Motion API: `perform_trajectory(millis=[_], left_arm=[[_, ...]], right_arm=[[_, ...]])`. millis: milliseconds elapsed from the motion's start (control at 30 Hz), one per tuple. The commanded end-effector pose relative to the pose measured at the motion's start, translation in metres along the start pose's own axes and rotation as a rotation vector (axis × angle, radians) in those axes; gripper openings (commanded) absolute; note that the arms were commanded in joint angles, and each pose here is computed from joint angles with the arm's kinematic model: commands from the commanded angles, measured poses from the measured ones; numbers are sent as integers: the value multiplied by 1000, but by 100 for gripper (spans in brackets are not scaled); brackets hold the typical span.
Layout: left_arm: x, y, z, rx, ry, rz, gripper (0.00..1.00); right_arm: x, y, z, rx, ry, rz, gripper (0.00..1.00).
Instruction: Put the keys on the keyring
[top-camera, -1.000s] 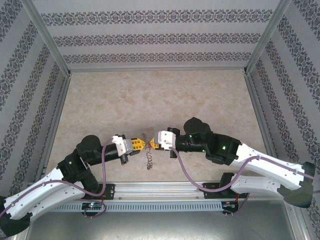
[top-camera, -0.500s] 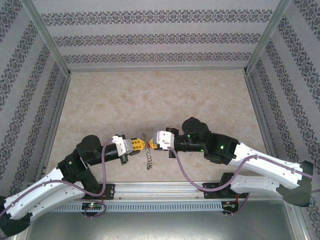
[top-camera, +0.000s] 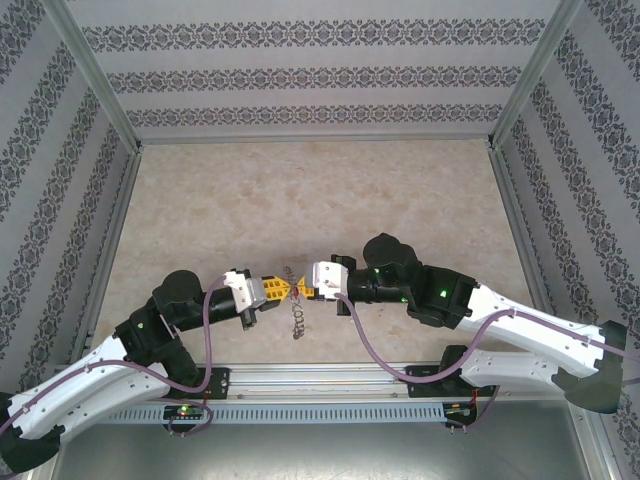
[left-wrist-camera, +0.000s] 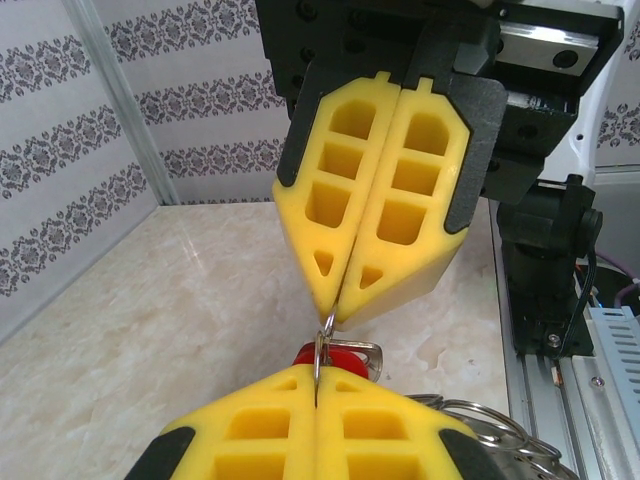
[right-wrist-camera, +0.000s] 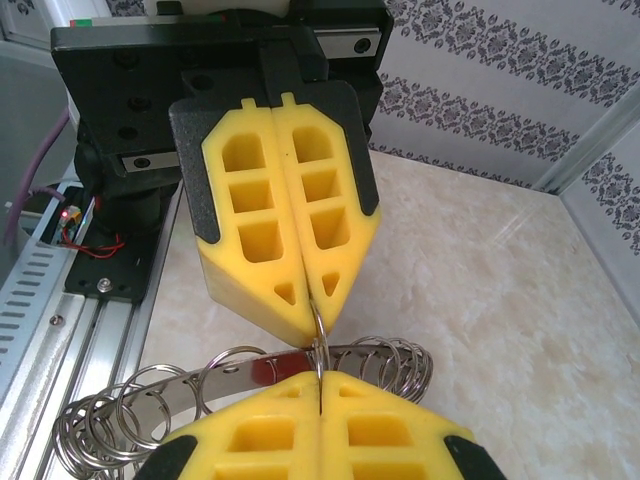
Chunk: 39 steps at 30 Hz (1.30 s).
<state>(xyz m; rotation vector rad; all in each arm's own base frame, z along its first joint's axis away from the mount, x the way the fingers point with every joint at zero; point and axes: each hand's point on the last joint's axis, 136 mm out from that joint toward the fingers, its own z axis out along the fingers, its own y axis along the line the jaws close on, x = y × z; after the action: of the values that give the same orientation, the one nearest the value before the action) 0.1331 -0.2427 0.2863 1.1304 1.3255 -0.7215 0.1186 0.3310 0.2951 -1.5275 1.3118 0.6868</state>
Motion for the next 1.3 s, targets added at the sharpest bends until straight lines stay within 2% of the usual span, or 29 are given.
perform_trajectory(millis=[0,1267], left_arm=[[-16,-1,-1,2,-46,40,0],[-15,0,-2,-2,-39,39,0]], right_arm=[[-20,-3,-4,0,-49,-28,0],[-29,12,1,-55,-76,-89,0]])
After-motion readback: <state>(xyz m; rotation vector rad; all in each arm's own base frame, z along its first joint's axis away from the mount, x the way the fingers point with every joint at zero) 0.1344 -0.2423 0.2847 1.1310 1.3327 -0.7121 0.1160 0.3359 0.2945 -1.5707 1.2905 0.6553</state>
